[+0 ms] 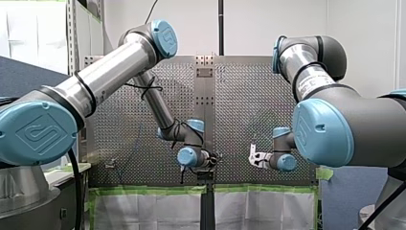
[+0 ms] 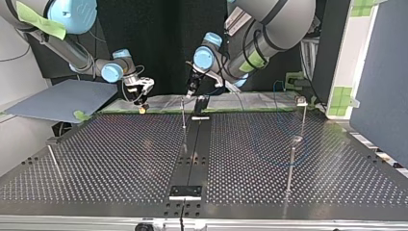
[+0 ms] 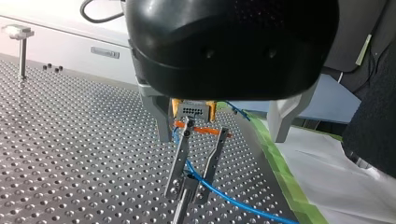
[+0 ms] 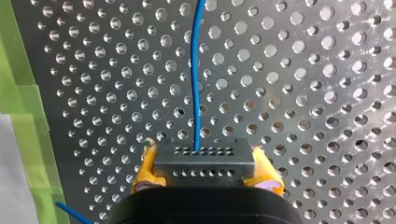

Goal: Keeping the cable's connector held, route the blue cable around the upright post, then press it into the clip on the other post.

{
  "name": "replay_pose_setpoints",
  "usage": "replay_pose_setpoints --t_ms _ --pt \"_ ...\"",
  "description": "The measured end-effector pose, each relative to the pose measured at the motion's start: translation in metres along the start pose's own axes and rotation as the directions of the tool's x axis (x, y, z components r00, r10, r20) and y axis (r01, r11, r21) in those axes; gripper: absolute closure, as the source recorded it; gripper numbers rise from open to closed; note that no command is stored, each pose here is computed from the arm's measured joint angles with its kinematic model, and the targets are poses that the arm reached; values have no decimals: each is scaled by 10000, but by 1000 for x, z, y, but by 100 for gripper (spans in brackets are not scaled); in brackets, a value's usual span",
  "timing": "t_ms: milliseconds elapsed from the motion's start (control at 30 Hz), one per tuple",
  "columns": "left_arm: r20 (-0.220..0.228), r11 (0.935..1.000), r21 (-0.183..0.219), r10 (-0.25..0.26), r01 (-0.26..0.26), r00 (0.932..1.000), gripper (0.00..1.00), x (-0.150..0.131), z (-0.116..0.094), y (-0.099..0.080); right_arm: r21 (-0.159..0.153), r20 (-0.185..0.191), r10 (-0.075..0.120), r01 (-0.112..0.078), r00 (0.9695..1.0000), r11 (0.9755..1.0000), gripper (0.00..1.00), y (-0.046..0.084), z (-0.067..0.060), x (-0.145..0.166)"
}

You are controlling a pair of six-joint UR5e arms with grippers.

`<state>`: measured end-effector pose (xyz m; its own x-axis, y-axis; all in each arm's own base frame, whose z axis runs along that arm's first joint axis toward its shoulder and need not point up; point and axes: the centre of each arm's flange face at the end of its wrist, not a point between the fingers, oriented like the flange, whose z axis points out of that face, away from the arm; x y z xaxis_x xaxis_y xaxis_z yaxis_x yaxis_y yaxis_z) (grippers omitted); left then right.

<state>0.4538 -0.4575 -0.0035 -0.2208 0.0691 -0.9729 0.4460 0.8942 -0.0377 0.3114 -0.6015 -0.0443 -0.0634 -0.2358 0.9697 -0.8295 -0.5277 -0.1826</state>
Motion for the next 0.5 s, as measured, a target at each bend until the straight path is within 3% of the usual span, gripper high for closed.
replay_pose_setpoints --t_ms 500 --pt "369 9998 -186 97 -90 9993 0 -28 -32 -14 -60 -12 11 -11 10000 10000 100 4 0 1"
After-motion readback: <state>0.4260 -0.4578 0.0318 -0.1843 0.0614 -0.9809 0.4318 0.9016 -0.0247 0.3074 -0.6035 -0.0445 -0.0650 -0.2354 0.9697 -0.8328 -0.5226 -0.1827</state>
